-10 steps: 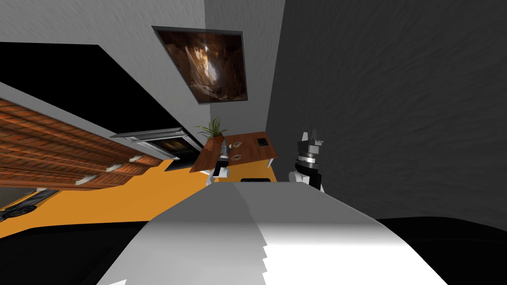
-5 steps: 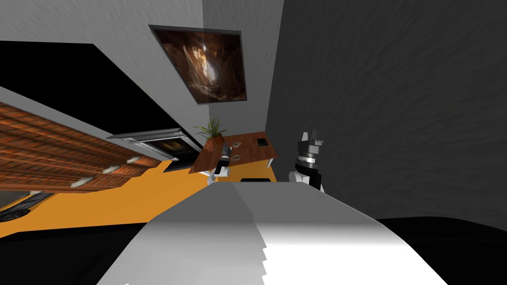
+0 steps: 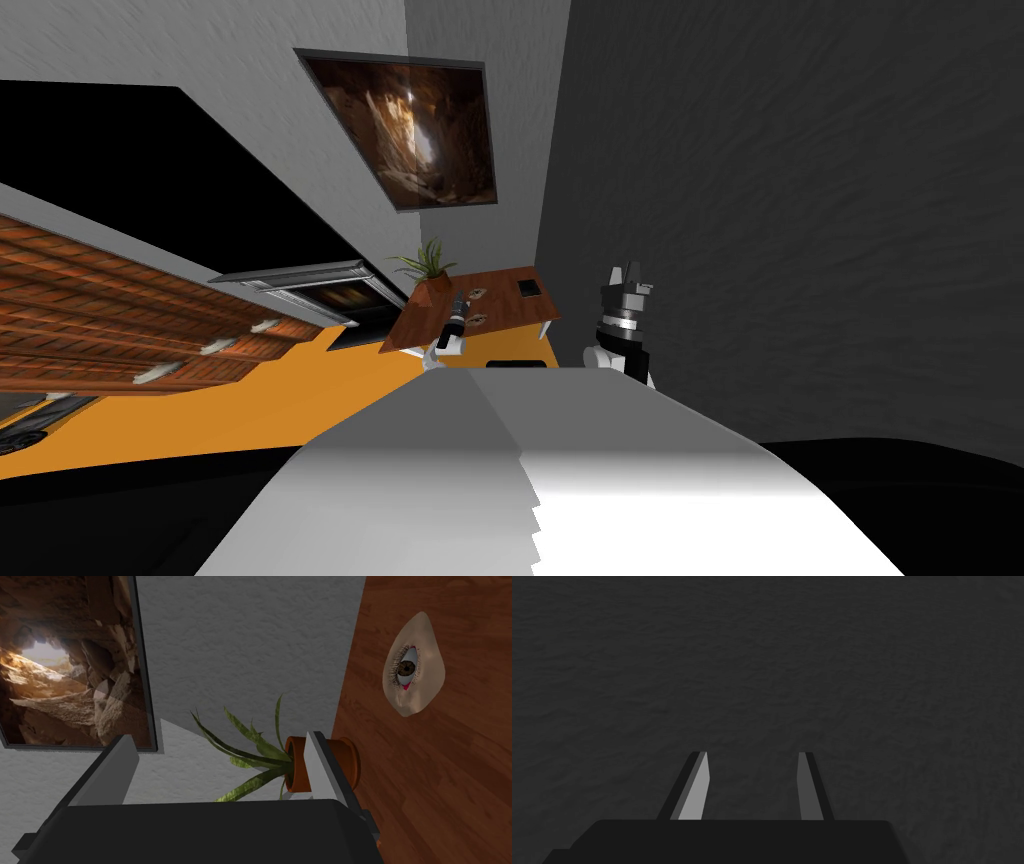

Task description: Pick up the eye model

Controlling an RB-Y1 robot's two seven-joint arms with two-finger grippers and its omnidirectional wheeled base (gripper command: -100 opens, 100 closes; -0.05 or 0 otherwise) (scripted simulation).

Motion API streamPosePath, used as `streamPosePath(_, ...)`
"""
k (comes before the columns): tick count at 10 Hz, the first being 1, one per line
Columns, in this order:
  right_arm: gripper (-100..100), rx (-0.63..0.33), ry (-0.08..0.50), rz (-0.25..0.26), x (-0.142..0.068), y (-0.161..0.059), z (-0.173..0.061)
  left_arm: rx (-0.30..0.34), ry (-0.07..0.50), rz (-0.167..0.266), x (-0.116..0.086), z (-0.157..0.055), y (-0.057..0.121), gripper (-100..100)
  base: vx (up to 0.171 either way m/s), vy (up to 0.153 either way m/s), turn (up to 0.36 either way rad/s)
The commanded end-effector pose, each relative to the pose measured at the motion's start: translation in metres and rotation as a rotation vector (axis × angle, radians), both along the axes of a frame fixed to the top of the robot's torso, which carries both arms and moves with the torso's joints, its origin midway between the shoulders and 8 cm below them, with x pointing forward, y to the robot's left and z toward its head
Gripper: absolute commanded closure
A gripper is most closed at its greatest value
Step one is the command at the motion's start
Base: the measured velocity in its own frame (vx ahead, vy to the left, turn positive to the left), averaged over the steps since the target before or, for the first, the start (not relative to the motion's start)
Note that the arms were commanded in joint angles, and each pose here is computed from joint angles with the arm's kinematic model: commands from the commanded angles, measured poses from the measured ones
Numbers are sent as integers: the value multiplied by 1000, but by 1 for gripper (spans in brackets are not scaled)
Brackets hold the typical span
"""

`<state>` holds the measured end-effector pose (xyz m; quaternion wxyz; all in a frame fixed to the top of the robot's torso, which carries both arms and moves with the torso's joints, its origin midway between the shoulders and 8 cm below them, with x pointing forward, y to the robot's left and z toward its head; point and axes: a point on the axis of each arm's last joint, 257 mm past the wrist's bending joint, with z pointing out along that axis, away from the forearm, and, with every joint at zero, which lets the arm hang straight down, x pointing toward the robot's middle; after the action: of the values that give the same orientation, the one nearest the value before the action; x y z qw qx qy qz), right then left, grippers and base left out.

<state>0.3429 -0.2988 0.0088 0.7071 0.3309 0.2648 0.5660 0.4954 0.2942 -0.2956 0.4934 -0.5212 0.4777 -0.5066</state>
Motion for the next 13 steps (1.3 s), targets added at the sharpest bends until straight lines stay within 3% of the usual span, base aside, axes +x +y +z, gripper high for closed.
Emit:
streamPosePath(1,0,0,0,0,0,0,0,1,27,5,-3,-13,3,-100,5,-1,2)
streamPosePath(5,0,0,0,0,0,0,0,-6,153,26,0,-62,12,-100,12,0,-23)
streamPosePath(6,0,0,0,0,0,0,0,-6,153,26,0,-62,12,-100,6,1,7)
streamPosePath(13,0,0,0,0,0,0,0,-37,361,63,-3,-136,20,-100,15,2,-22)
